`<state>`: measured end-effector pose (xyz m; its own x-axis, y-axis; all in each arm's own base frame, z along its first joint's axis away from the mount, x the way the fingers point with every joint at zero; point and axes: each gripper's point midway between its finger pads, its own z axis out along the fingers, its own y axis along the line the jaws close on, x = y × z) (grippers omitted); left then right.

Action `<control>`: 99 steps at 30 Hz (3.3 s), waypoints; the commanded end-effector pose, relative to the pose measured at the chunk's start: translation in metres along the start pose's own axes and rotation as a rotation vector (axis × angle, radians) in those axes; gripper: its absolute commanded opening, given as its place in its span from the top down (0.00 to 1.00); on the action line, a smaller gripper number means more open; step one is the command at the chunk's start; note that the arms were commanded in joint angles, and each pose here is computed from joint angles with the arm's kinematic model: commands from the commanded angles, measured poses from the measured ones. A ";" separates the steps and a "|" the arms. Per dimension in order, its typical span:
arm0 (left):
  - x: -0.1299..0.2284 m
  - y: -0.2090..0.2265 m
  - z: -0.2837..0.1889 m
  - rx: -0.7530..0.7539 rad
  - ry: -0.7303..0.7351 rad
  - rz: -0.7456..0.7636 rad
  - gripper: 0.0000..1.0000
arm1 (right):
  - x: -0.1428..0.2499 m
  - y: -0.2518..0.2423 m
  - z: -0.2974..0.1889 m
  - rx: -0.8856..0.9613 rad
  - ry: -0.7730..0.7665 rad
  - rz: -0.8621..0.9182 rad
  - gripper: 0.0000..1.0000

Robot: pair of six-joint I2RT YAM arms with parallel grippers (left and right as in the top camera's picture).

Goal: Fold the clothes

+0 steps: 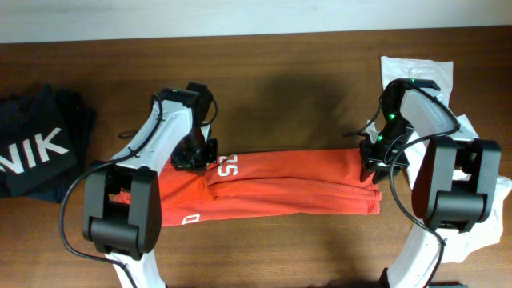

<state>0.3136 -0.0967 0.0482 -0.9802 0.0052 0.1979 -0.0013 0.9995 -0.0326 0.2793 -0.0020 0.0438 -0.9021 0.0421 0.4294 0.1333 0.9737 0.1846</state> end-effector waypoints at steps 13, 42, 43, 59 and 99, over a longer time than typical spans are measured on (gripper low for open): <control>-0.020 0.050 -0.053 0.038 -0.156 -0.137 0.58 | 0.005 -0.025 0.001 -0.116 -0.033 -0.024 0.33; -0.020 0.074 -0.055 0.048 -0.158 -0.206 0.57 | -0.035 -0.044 -0.009 -0.093 -0.205 0.133 0.96; -0.019 0.075 -0.055 0.039 -0.153 -0.206 0.57 | -0.035 -0.043 -0.019 -0.090 -0.211 0.130 0.96; -0.016 0.077 -0.055 0.026 -0.141 -0.208 0.52 | -0.022 0.148 -0.014 0.097 -0.236 -0.326 0.96; -0.010 0.078 -0.054 0.019 -0.118 -0.209 0.48 | -0.012 0.193 -0.023 0.279 -0.384 -0.415 0.76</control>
<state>0.3299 -0.0207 0.0888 -0.9724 -0.2022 0.1167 -0.2063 0.9782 -0.0240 0.2966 0.2092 0.0608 -0.8814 -0.4576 0.1171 -0.4368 0.8840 0.1666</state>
